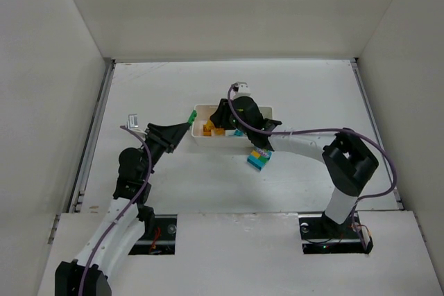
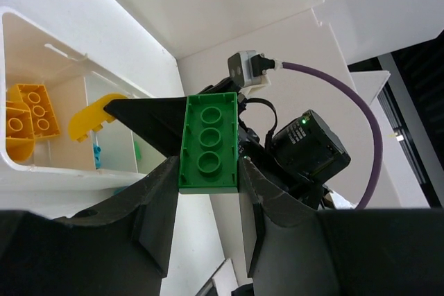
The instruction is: Sort the legos into containers by color
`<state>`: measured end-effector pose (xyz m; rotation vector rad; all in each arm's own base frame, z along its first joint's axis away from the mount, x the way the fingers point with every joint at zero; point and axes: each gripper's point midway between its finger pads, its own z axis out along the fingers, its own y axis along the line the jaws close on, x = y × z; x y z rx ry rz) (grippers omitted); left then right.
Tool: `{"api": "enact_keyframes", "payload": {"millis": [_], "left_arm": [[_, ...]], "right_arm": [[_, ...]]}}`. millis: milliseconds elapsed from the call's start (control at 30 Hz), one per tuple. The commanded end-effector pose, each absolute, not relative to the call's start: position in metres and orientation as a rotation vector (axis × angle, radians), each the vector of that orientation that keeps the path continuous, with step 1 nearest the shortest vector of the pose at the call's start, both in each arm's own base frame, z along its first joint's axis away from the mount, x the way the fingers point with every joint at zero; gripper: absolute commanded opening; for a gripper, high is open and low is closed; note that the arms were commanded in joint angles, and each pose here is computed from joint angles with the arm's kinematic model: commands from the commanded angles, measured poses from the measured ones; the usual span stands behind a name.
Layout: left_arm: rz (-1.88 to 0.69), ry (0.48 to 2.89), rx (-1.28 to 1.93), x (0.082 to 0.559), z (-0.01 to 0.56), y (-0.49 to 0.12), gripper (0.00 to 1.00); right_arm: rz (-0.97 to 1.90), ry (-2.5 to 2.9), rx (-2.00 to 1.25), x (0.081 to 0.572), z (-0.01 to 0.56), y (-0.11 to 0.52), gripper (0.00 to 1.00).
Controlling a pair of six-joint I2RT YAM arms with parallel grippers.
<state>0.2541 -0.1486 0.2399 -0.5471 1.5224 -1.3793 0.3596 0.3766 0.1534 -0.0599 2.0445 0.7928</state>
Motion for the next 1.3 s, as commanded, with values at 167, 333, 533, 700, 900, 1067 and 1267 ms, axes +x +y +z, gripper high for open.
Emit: {"api": "enact_keyframes", "payload": {"millis": [167, 333, 533, 700, 900, 1067, 1267], "left_arm": [[-1.382, 1.471, -0.448, 0.256, 0.269, -0.155, 0.16], [-1.369, 1.550, -0.370, 0.259, 0.265, -0.181, 0.16], [-1.310, 1.726, -0.186, 0.256, 0.246, -0.248, 0.16], [-1.187, 1.838, -0.046, 0.261, 0.234, -0.301, 0.15], [-1.097, 1.971, 0.009, 0.279, 0.213, -0.347, 0.15], [-0.999, 2.049, 0.038, 0.297, 0.193, -0.372, 0.15], [-0.902, 2.118, 0.023, 0.319, 0.165, -0.389, 0.15]], "right_arm": [[0.803, 1.959, -0.048, 0.363, 0.188, 0.381, 0.64], [0.790, 1.902, 0.005, 0.356, 0.212, 0.343, 0.62], [0.640, 1.816, 0.209, 0.337, 0.206, 0.235, 0.21], [0.553, 1.743, 0.352, 0.316, 0.193, 0.171, 0.24], [0.509, 1.715, 0.416, 0.309, 0.179, 0.142, 0.37], [0.483, 1.701, 0.451, 0.309, 0.172, 0.124, 0.46], [0.526, 1.660, 0.500, 0.303, 0.176, 0.116, 0.51]]}}
